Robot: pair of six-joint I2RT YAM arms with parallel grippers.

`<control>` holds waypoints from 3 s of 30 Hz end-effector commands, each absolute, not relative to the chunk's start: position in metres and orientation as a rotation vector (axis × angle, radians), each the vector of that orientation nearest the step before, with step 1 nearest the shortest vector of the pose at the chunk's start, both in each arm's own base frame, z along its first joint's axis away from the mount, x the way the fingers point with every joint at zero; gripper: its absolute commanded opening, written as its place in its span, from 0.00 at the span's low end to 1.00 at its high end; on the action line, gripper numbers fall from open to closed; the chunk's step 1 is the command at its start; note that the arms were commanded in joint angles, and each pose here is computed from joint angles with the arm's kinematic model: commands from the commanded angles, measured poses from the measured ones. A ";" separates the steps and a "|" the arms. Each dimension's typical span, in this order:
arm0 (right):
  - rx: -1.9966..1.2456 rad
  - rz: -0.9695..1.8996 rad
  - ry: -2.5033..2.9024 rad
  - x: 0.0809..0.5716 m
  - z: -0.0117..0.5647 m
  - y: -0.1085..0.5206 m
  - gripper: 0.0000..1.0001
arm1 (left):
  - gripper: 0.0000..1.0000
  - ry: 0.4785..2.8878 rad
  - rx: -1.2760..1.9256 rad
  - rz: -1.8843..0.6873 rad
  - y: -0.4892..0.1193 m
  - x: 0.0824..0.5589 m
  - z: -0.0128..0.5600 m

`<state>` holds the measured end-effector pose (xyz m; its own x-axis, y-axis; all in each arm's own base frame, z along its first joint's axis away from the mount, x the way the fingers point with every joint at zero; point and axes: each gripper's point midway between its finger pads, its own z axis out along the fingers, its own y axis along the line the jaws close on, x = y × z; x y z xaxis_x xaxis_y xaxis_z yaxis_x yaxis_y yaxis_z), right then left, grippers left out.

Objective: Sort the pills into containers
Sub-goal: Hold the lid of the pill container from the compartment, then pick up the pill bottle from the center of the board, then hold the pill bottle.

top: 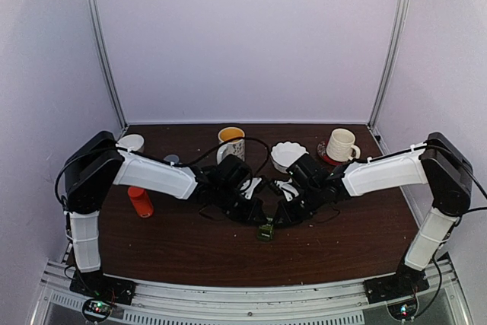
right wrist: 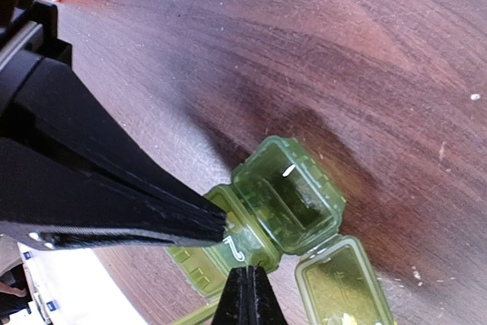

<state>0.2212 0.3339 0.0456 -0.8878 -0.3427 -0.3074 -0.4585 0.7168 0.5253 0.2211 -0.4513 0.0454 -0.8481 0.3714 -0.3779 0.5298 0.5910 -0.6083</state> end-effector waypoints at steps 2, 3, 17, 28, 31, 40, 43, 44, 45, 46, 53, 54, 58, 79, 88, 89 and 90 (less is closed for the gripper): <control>-0.686 0.876 2.597 0.237 0.086 0.340 0.00 | 0.00 2.524 0.807 -1.053 -0.453 0.231 0.087; -0.681 0.867 2.588 0.237 0.091 0.339 0.00 | 0.00 2.507 0.803 -1.046 -0.452 0.234 0.096; -0.589 0.686 2.450 0.247 0.151 0.318 0.38 | 0.27 2.449 0.595 -0.718 -0.357 0.282 0.133; -0.507 0.653 2.361 0.261 0.172 0.318 0.76 | 0.81 2.445 0.375 -0.203 -0.237 0.328 0.168; -0.493 0.625 2.340 0.262 0.176 0.315 0.95 | 0.97 2.430 0.330 -0.107 -0.211 0.337 0.177; -0.456 0.594 2.284 0.267 0.189 0.308 1.00 | 0.98 2.518 0.268 0.028 -0.170 0.371 0.155; -0.461 0.601 2.280 0.266 0.190 0.310 1.00 | 0.98 2.529 0.263 0.031 -0.167 0.381 0.149; -0.462 0.601 2.281 0.266 0.189 0.309 1.00 | 0.98 2.537 0.261 0.030 -0.166 0.385 0.147; -0.462 0.600 2.281 0.266 0.188 0.309 1.00 | 0.98 2.549 0.255 0.032 -0.163 0.388 0.144; -0.462 0.600 2.283 0.266 0.188 0.309 1.00 | 0.97 2.560 0.248 0.028 -0.161 0.392 0.142; -0.463 0.584 2.290 0.266 0.182 0.307 0.99 | 0.87 2.589 0.264 -0.042 -0.160 0.406 0.136; -0.464 0.582 2.292 0.266 0.182 0.307 0.99 | 0.85 2.594 0.273 -0.053 -0.162 0.407 0.135; -0.467 0.581 2.293 0.267 0.183 0.308 0.98 | 0.78 2.623 0.279 -0.050 -0.162 0.411 0.125; -0.495 0.597 2.266 0.270 0.195 0.315 0.97 | 0.46 2.596 0.363 -0.110 -0.164 0.395 0.186; -0.749 0.941 2.027 0.238 0.248 0.366 0.96 | 0.39 2.372 0.685 -0.809 -0.238 0.318 0.275; -0.772 0.961 1.998 0.234 0.254 0.372 0.97 | 0.39 2.338 0.730 -0.877 -0.247 0.307 0.284; -0.785 0.970 1.970 0.231 0.260 0.376 0.98 | 0.38 2.301 0.773 -0.942 -0.254 0.296 0.294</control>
<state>0.2518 0.3437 0.2044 -0.6226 -0.2091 -0.7541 -0.6403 0.6901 0.3373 0.3407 -0.2111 0.2411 -0.7792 0.2635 -0.5688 0.4851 0.8281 -0.2809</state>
